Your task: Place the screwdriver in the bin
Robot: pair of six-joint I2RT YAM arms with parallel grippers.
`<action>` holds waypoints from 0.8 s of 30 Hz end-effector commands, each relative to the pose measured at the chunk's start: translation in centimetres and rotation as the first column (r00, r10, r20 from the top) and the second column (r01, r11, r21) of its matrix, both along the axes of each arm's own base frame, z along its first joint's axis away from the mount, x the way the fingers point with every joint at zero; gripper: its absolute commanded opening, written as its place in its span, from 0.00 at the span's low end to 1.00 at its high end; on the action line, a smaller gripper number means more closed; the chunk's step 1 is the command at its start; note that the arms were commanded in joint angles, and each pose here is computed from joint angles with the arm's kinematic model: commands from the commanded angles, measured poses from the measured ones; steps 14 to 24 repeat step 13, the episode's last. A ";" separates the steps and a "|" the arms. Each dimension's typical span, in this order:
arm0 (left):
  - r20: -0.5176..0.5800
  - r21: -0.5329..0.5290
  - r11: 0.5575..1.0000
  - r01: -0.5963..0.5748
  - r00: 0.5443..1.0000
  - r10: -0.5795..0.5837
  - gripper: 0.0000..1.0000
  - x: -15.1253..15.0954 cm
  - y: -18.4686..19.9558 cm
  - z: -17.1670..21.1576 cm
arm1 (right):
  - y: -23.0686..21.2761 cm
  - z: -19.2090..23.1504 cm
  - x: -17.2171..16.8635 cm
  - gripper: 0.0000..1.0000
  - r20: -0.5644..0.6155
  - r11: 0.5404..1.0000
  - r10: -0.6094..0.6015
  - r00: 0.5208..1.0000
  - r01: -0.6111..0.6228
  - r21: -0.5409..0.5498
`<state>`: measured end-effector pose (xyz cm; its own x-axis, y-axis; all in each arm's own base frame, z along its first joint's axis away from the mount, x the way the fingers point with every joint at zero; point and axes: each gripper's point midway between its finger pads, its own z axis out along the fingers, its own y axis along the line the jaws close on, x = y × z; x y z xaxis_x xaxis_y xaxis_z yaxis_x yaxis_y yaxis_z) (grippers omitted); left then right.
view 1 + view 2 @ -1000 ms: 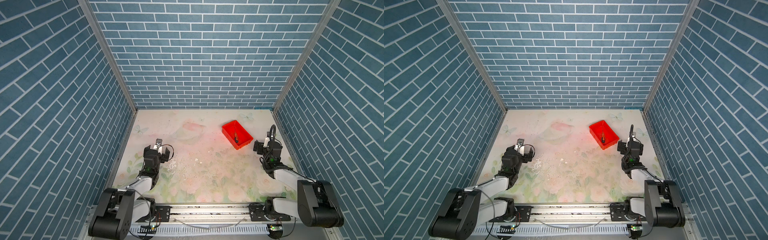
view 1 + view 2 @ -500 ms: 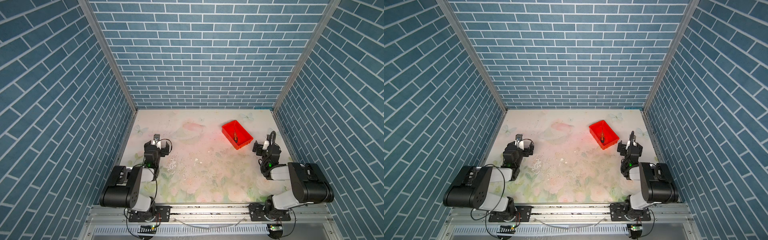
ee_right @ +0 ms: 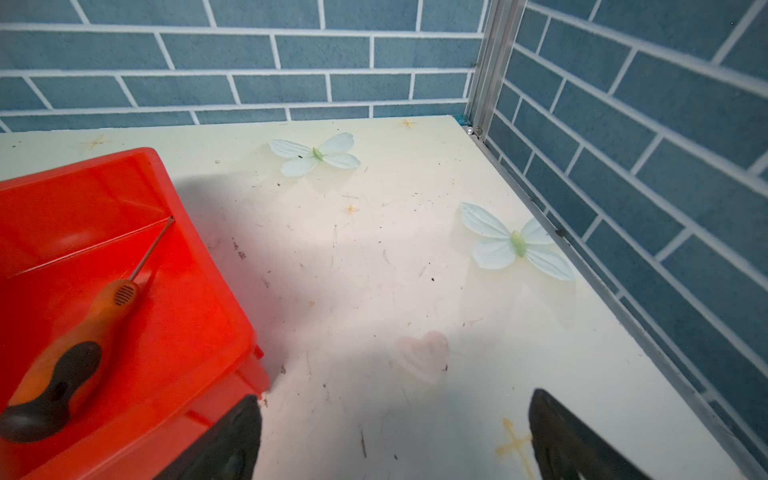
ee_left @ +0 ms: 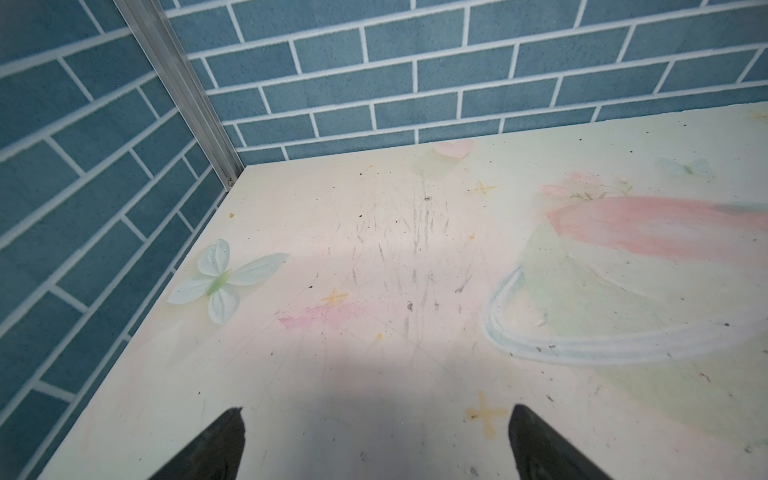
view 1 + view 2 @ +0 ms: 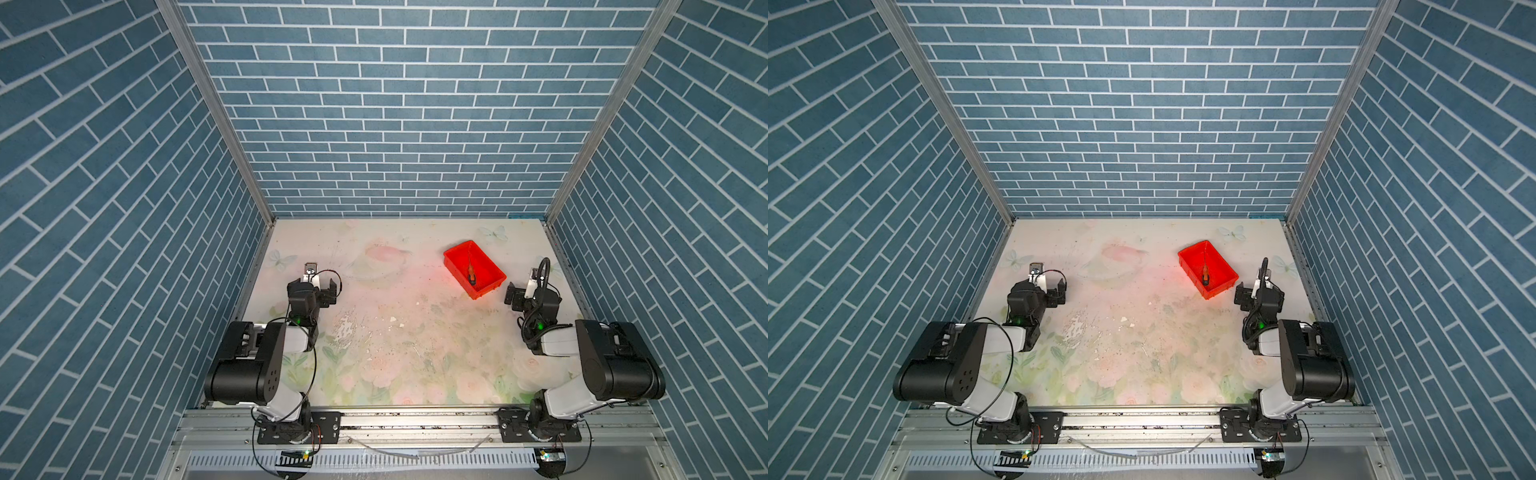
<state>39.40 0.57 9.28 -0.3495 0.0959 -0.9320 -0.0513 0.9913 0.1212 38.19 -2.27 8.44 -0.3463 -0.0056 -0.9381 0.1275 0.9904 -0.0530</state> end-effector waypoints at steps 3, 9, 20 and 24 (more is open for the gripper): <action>0.000 -0.007 1.000 -0.009 1.000 0.009 1.00 0.1 0.2 0.1 | -0.3 0.8 0.6 0.99 0.019 1.000 -0.011 1.000 0.011 0.000; -0.004 -0.009 1.000 0.018 1.000 -0.018 1.00 0.2 -0.2 0.1 | -0.2 0.8 0.5 0.99 0.027 1.000 -0.006 1.000 0.006 0.001; -0.004 -0.011 1.000 0.017 1.000 -0.017 1.00 0.1 -0.2 0.0 | -0.2 0.9 0.4 0.99 0.030 1.000 -0.004 1.000 0.004 0.001; -0.004 -0.011 1.000 0.017 1.000 -0.017 1.00 0.1 -0.2 0.0 | -0.2 0.9 0.4 0.99 0.030 1.000 -0.004 1.000 0.004 0.001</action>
